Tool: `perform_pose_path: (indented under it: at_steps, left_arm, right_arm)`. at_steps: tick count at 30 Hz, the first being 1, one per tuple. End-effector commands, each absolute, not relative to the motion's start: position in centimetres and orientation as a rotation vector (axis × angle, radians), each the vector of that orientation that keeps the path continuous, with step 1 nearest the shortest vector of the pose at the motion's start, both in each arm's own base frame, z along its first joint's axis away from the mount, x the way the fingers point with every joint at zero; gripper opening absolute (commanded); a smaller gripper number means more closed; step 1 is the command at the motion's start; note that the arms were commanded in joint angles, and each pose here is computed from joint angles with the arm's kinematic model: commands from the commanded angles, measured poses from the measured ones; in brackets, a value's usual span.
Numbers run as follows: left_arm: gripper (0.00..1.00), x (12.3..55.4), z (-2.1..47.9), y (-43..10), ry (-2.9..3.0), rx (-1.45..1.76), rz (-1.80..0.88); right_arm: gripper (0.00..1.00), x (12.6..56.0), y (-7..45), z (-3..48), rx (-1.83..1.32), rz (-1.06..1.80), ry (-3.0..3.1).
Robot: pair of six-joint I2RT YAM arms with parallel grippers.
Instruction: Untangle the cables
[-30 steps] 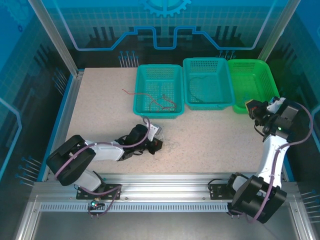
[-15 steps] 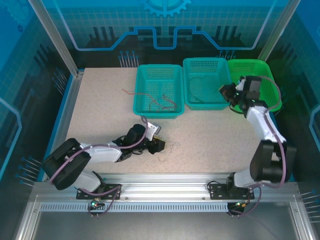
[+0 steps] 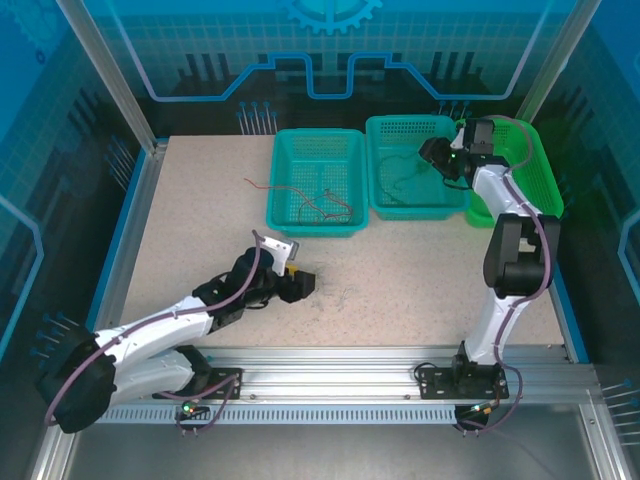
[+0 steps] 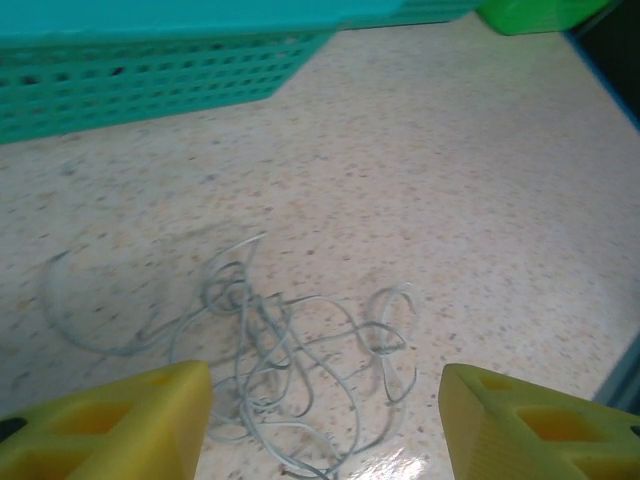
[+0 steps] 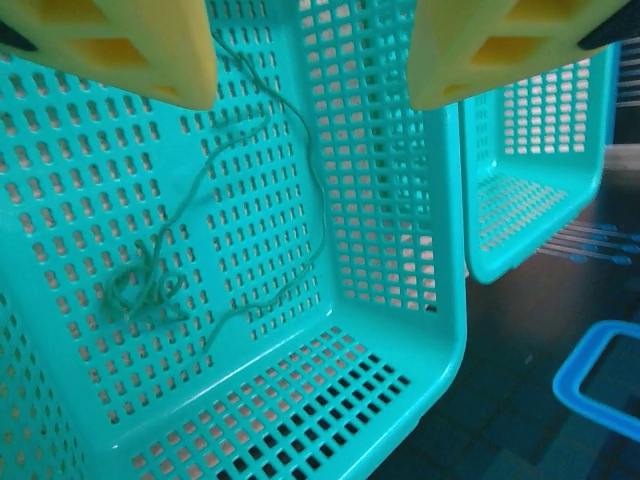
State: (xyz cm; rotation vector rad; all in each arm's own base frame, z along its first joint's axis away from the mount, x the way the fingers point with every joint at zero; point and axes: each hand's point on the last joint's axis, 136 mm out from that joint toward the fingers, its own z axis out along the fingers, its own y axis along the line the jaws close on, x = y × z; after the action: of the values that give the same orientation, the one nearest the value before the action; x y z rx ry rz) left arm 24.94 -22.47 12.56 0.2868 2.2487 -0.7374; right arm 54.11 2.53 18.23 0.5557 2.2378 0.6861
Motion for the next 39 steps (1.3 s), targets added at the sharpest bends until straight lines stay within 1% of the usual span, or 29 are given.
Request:
perform_pose_path:
  at_steps: [1, 3, 7, 11, 16, 17, 20, 23, 28, 29, 31, 32, 33, 35, 36, 37, 38, 39]
  left_arm:
    - [0.63, 25.8, 11.2, -20.3, 2.384, 0.096, -0.636]
    - [0.63, 26.3, 10.5, -20.3, 2.432, 0.037, -0.648]
    - [0.62, 27.6, 8.3, -19.9, 2.55, -0.137, -0.627]
    - [0.61, 28.8, 6.8, -20.8, 2.593, -0.228, -0.678]
    - [0.62, 30.0, 7.3, -23.8, 2.544, -0.115, -0.833]
    - [0.62, 30.3, 7.4, -24.2, 2.524, -0.068, -0.851]
    - [0.64, 30.4, 7.8, -25.9, 2.464, 0.135, -0.912]
    - [0.65, 30.6, 6.8, -25.9, 2.465, 0.259, -0.849]
    - [0.69, 31.5, 4.8, -25.3, 2.505, 0.344, -0.71]
    - [0.71, 31.7, 4.5, -25.4, 2.504, 0.353, -0.703]
    - [0.71, 31.9, 4.3, -25.9, 2.494, 0.36, -0.728]
    - [0.65, 31.8, 4.2, -26.1, 2.492, 0.354, -0.751]
    - [0.57, 31.8, 4.3, -26.4, 2.487, 0.349, -0.774]
    - [0.24, 31.5, 4.6, -26.9, 2.469, 0.331, -0.843]
    - [0.14, 31.3, 4.9, -27.1, 2.456, 0.323, -0.874]
    - [0.05, 31.1, 5.3, -27.3, 2.435, 0.318, -0.912]
    - [0.01, 30.8, 5.9, -27.5, 2.407, 0.32, -0.954]
    - [0.0, 30.5, 6.3, -27.7, 2.385, 0.33, -0.982]
  right_arm:
    - [0.57, 50.4, 4.1, 21.0, 0.429, 0.689, 2.249]
    - [0.59, 47.9, 4.9, 21.8, 0.378, 0.681, 2.25]
    - [0.61, 41.5, 7.2, 22.7, 0.255, 0.639, 2.258]
    - [0.61, 35.3, 10.2, 22.1, 0.098, 0.574, 2.306]
    - [0.6, 30.1, 14.0, 20.1, -0.107, 0.613, 2.33]
    - [0.6, 29.0, 14.2, 18.5, -0.123, 0.604, 2.364]
    - [0.6, 27.4, 15.4, 17.0, -0.172, 0.639, 2.4]
    - [0.59, 26.8, 16.1, 16.3, -0.188, 0.658, 2.423]
    - [0.6, 26.5, 17.4, 16.2, -0.241, 0.688, 2.434]
    - [0.6, 26.5, 17.6, 15.9, -0.248, 0.689, 2.439]
    - [0.61, 26.3, 18.2, 15.5, -0.265, 0.703, 2.451]
    - [0.61, 26.1, 18.5, 15.1, -0.275, 0.714, 2.459]
    - [0.62, 25.9, 18.8, 14.7, -0.283, 0.72, 2.469]
    - [0.62, 25.5, 19.6, 14.0, -0.297, 0.737, 2.481]
    - [0.62, 25.3, 20.0, 13.6, -0.306, 0.746, 2.489]
    - [0.62, 25.1, 20.7, 13.3, -0.323, 0.759, 2.493]
    - [0.62, 24.8, 21.4, 13.0, -0.347, 0.77, 2.497]
    - [0.63, 24.6, 22.1, 12.8, -0.371, 0.78, 2.495]
